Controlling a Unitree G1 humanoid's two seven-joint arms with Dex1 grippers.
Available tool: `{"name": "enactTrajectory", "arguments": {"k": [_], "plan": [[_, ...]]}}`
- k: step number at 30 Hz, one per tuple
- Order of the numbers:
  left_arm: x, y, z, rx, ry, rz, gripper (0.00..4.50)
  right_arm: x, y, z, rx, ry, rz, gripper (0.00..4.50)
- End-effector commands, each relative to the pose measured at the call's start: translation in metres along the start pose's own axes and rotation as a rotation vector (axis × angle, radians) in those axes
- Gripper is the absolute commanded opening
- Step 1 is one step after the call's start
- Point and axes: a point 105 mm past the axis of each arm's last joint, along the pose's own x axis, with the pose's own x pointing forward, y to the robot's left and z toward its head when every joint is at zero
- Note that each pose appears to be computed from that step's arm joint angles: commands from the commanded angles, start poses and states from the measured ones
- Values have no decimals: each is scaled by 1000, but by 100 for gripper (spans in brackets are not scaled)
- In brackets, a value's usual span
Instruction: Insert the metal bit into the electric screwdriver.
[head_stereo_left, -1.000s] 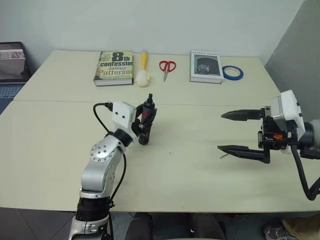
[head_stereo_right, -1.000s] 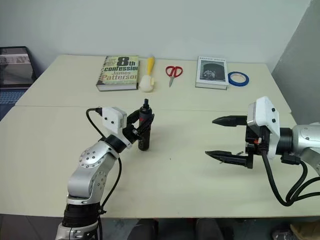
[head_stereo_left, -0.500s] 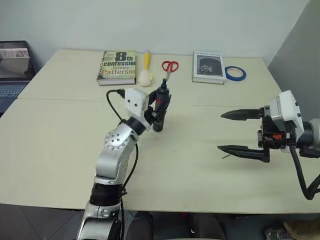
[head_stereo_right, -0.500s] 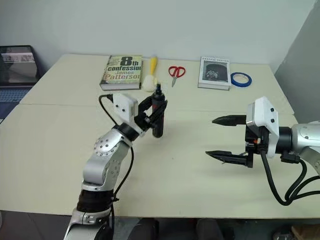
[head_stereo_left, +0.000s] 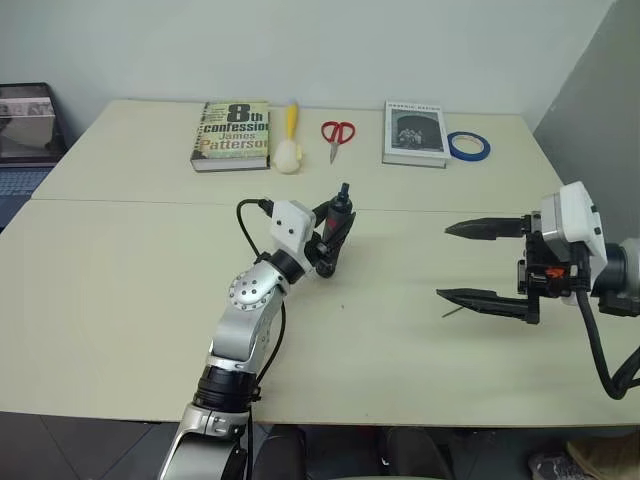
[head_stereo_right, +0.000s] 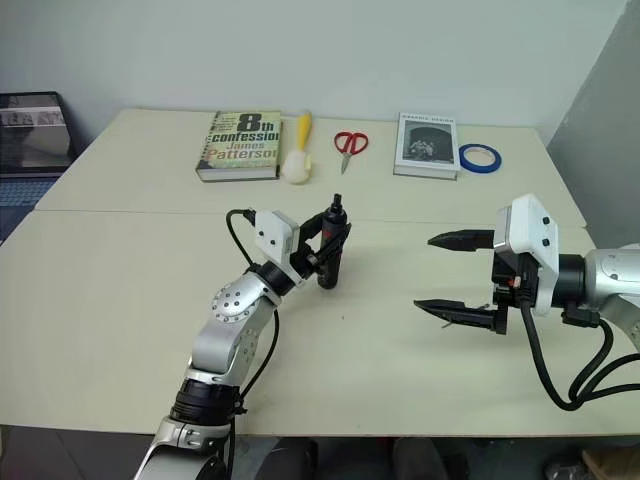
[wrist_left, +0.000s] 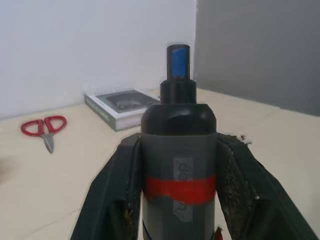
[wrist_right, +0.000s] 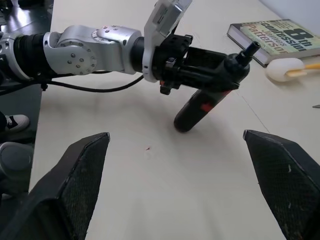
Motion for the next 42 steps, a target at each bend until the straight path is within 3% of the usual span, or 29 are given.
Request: {"name": "enactTrajectory", "arguments": {"k": [1,11,16,23,33,42], "plan": [[-12,1,2,21,18,16,166,-4,-1,6,-54,4,-18,450],[-27,4,0,18,54,66,166,-3,-6,-4,-69,55,-1,450],[-25,1,2,15,44,64,166,-12,-25,-38,-95,288,-10,450],[-21,-9,8,23,18,32,166,-22,-34,-83,-206,569,180,450],[-20,-15,9,36,4,30,166,-8,-58,-123,-281,781,428,450],[-23,-15,9,44,1,49,166,-5,-70,-143,-302,854,505,450]]}}
